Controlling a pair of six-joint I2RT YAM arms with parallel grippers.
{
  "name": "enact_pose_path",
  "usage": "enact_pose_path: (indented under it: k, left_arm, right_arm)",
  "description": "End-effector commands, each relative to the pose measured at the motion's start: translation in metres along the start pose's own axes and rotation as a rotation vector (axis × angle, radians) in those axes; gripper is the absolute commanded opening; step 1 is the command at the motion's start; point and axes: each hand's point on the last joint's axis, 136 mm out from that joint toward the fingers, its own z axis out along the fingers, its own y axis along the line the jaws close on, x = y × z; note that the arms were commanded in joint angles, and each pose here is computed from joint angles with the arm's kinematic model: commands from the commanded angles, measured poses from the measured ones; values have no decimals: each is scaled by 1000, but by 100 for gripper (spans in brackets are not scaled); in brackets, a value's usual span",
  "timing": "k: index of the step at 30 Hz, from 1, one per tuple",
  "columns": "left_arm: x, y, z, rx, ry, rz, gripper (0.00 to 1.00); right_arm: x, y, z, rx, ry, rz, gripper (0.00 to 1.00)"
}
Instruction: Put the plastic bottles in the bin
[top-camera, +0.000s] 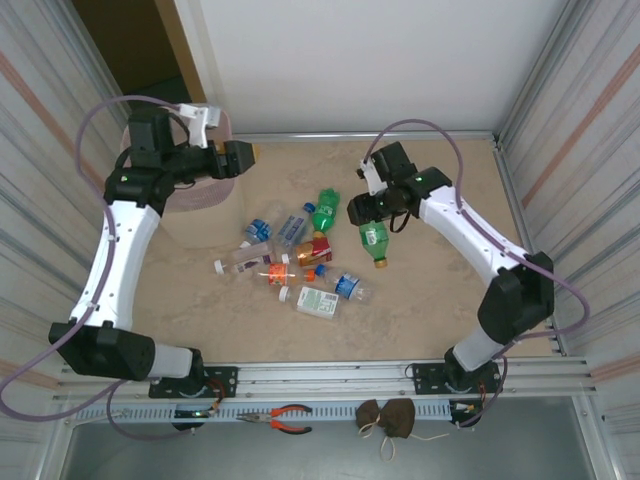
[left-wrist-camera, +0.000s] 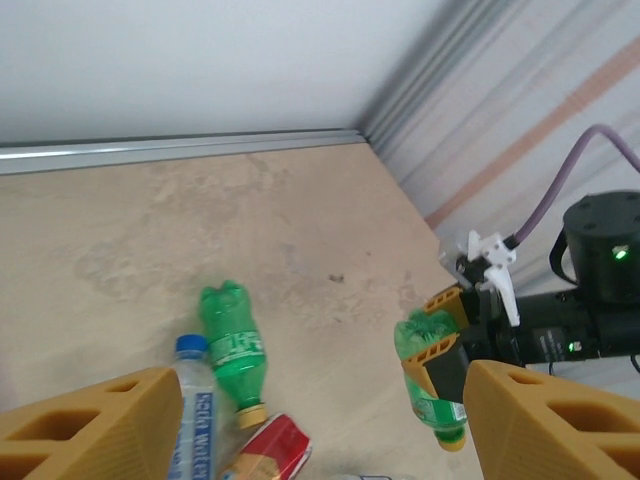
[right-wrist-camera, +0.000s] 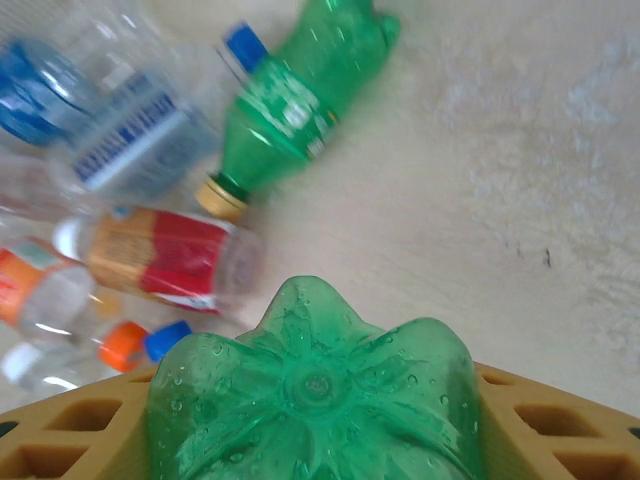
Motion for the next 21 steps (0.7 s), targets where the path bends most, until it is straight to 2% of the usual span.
enact_pose_path:
  k: [1,11,17,21]
  left_arm:
    - [-9,-34,2,112,-64,87,75]
    - [22,-106,29,381,-67,245,80]
    - [52,-142,49,475,-9,307,84]
    - [63,-150,60,489,27,308,86]
  right_arm:
    - [-21,22,-35,-110,-139,35,56]
    - [-57,63,-117,-343,-462,27,57]
    - [-71,80,-153,-438,-576,25,57]
    - [-77,87,-170,-464,-618,10,57]
